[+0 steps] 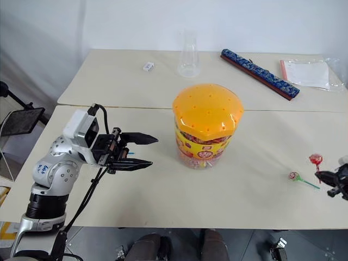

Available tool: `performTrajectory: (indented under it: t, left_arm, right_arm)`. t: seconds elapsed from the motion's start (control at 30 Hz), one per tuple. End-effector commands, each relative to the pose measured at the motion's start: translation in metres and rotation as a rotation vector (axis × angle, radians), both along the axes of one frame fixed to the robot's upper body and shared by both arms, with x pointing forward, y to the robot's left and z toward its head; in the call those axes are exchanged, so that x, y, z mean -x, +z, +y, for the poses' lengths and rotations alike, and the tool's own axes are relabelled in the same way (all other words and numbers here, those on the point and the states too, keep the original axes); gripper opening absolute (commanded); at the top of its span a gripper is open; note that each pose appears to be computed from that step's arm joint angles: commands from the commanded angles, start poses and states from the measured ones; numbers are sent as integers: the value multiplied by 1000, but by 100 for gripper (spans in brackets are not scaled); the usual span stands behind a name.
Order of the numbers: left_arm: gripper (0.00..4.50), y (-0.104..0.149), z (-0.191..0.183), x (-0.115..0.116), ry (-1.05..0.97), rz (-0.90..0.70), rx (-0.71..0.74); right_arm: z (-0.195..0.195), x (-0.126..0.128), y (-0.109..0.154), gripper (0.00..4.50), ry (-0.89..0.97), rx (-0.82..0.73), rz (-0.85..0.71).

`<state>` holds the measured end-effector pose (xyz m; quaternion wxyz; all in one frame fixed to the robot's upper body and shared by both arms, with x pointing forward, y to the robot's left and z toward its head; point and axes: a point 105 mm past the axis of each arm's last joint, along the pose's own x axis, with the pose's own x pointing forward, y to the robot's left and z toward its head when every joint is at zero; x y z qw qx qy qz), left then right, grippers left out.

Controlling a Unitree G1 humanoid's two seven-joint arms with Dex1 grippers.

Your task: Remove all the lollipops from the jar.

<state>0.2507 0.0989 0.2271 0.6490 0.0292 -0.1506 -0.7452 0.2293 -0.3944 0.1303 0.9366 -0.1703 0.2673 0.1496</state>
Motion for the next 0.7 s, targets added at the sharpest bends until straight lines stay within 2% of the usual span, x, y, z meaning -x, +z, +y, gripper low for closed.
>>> performTrajectory:
  t: [0.03,0.1,0.2,0.33,0.4,0.53,0.7]
  left_arm:
    - [268,5,-1,1,16,-36,-13]
    - [268,6,1,-4,58,-27,-5]
    - [268,5,5,-10,104,-5,1]
    - [268,-16,24,-20,220,52,-34]
    - [268,-34,40,-34,358,83,-94]
    - [268,-56,68,-55,661,-6,-156]
    - [268,-74,86,-45,797,-60,-228]
  right_arm:
    - [-1,3,-2,69,27,-25,-4]
    - [6,2,5,138,85,-64,-49]
    - [28,0,25,237,191,-205,-158]
    - [69,-5,46,385,421,-165,-281]
    - [103,-7,54,448,575,-143,-355]
    - [150,-10,48,448,820,-149,-382]
    - [167,-20,36,448,906,-168,-384]
